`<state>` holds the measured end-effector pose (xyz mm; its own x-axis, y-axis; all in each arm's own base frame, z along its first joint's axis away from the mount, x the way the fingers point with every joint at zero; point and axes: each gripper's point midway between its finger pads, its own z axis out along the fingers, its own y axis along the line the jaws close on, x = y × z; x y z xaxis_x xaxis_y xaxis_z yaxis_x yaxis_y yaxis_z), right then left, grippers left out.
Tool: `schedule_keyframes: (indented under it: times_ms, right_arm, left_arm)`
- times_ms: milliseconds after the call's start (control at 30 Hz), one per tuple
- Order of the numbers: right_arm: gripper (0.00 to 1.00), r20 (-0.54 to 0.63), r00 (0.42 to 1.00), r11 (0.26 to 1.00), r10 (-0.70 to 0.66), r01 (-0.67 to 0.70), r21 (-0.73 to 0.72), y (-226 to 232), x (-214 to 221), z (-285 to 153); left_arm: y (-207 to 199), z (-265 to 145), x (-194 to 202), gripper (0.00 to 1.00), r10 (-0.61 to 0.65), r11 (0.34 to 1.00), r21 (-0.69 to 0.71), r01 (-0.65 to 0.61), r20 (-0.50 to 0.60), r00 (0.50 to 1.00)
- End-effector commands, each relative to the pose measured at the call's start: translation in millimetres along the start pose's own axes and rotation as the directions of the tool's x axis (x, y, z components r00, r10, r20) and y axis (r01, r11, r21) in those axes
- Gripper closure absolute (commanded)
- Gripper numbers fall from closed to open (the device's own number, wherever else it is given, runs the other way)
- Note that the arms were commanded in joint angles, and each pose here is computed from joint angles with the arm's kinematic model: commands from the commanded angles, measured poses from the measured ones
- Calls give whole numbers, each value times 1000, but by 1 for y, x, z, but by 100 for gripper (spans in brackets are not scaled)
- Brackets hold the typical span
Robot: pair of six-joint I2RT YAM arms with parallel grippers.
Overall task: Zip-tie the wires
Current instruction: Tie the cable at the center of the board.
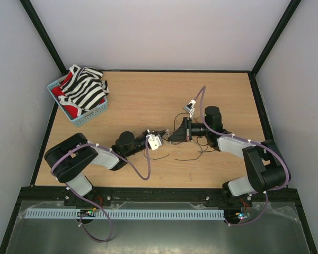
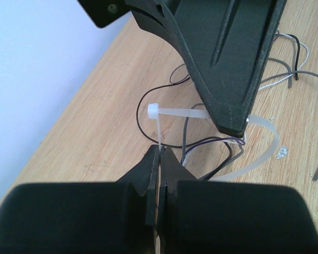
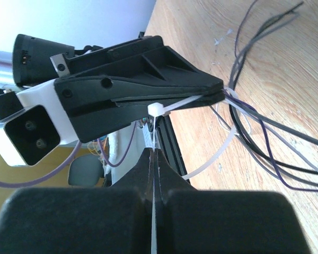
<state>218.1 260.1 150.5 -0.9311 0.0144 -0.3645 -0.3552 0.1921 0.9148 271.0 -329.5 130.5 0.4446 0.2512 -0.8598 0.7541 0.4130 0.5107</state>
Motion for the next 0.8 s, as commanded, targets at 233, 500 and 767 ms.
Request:
schedule_keyframes:
  times_ms: [233, 500, 767]
  right_arm:
    - [100, -10, 995, 990, -103, 102, -96, 19, -3, -3]
    - [100, -21, 996, 992, -84, 82, -96, 17, -4, -3]
    - [100, -46, 991, 989, -125, 121, -87, 17, 7, -8]
  left_arm:
    - [10, 5, -23, 100, 47, 999, -27, -45, 93, 995]
    - [11, 2, -26, 100, 43, 999, -38, -39, 107, 993]
    - [10, 4, -26, 100, 25, 999, -33, -21, 113, 993]
